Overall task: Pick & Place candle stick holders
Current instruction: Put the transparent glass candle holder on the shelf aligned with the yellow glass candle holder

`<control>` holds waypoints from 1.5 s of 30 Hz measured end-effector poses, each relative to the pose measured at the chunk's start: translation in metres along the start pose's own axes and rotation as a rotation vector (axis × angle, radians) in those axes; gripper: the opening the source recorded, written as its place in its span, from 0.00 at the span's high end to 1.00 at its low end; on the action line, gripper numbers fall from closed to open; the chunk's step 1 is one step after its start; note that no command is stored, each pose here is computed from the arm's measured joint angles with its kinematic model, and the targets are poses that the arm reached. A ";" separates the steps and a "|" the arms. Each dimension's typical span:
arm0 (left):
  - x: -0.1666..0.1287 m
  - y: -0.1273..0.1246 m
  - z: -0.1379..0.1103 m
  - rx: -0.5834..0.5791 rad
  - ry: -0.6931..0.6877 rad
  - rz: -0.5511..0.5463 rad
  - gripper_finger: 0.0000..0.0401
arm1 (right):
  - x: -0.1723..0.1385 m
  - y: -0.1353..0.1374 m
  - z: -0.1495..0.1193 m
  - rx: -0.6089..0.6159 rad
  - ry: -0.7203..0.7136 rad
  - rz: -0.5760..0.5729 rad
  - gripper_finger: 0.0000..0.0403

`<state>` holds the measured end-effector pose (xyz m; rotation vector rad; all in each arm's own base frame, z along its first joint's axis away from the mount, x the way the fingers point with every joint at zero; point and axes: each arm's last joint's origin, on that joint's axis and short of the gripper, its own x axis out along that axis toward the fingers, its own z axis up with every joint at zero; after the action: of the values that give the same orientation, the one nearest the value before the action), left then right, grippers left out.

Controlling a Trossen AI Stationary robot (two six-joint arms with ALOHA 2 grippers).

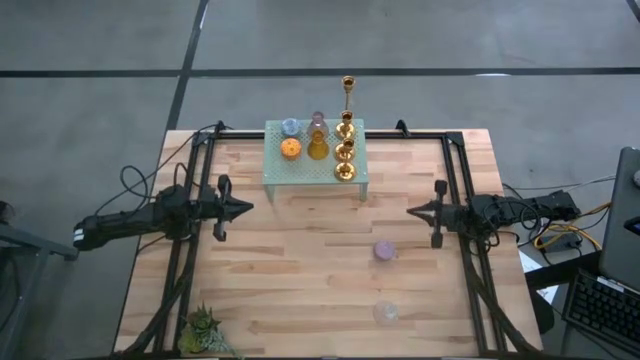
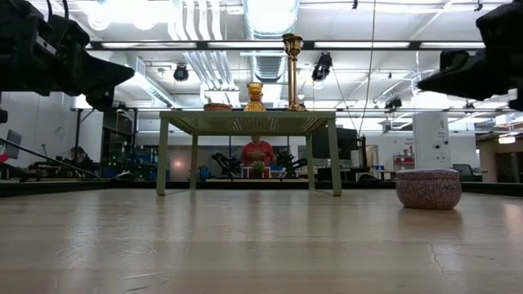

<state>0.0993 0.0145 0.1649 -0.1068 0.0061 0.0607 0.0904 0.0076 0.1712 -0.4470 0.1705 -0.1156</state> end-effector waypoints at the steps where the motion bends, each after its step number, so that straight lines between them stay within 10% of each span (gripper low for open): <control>1: 0.000 0.000 0.000 0.000 0.000 0.000 0.96 | 0.000 0.001 0.000 0.008 -0.015 0.032 0.98; 8: 0.000 0.000 0.000 0.000 0.001 0.001 0.96 | 0.002 0.001 0.017 0.608 -0.285 0.196 0.98; 14: 0.000 0.000 0.000 0.000 0.002 0.002 0.96 | -0.001 -0.003 0.027 0.799 -0.414 0.249 0.98; 34: 0.000 0.000 0.000 0.000 0.003 0.005 0.96 | 0.027 0.021 0.058 1.011 -0.254 0.562 0.98; 45: 0.000 0.000 0.000 -0.001 0.004 0.005 0.96 | 0.061 0.029 0.105 0.972 0.245 0.463 0.97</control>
<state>0.0993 0.0146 0.1645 -0.1075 0.0103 0.0659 0.1719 0.0690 0.2433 0.5828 0.4240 0.2044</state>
